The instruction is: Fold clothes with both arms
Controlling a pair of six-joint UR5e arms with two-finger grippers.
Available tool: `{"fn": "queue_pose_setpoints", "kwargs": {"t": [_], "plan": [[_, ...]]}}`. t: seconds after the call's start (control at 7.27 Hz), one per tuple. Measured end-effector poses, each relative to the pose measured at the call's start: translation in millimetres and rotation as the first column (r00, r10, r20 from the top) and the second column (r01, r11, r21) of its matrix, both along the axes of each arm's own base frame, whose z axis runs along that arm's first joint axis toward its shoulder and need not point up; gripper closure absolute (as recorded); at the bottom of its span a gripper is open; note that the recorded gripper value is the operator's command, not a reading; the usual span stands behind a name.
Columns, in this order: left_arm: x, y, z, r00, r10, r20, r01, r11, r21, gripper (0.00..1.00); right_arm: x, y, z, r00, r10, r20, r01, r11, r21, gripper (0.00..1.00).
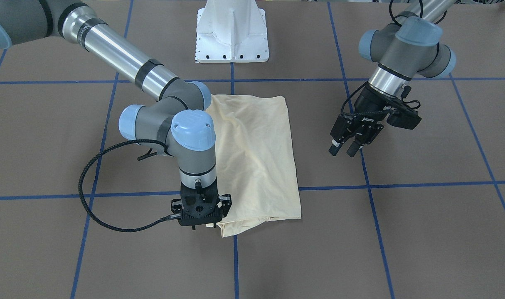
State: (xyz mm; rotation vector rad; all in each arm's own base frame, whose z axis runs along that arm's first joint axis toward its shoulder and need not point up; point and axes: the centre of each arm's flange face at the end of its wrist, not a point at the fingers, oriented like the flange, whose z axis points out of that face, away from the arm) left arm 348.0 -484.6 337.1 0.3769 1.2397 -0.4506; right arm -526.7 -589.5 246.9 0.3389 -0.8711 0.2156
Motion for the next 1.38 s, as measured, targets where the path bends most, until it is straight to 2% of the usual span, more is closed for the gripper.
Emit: {"fn": "queue_pose_setpoints", "kwargs": {"t": [0.14,0.28,0.41,0.55,0.69,0.83,0.96,1.1,1.38], "plan": [[-1,2,-2,1.000,0.015,-0.004,-0.015,1.000,-0.003,0.29,17,45,6,0.994,0.060,0.095,-0.051,0.994,-0.095,0.36],[-1,5,-3,0.999,0.034,-0.009,-0.034,0.999,-0.007,0.28,28,85,2,0.975,0.139,0.170,-0.101,0.971,-0.216,0.37],[0,7,-6,0.999,0.052,-0.011,-0.052,0.999,-0.013,0.28,29,127,-7,0.953,0.224,0.203,-0.144,0.928,-0.344,0.37],[0,8,-8,0.998,0.061,-0.006,-0.061,0.998,-0.022,0.27,26,175,-10,0.931,0.301,0.206,-0.181,0.873,-0.453,0.36],[1,8,-10,0.998,0.064,0.000,-0.064,0.997,-0.030,0.27,22,218,-8,0.905,0.376,0.202,-0.211,0.806,-0.553,0.36],[1,8,-11,0.998,0.065,0.003,-0.065,0.997,-0.034,0.27,12,252,0,0.876,0.446,0.182,-0.241,0.732,-0.637,0.37],[1,7,-11,0.998,0.065,0.004,-0.065,0.997,-0.036,0.27,2,278,8,0.853,0.496,0.160,-0.265,0.677,-0.687,0.37],[1,7,-11,0.998,0.064,0.004,-0.064,0.997,-0.036,0.25,-8,297,14,0.845,0.515,0.145,-0.275,0.651,-0.708,0.38],[1,8,-12,0.998,0.064,0.003,-0.064,0.997,-0.035,0.24,-25,318,19,0.846,0.518,0.128,-0.288,0.645,-0.708,0.39]]}}
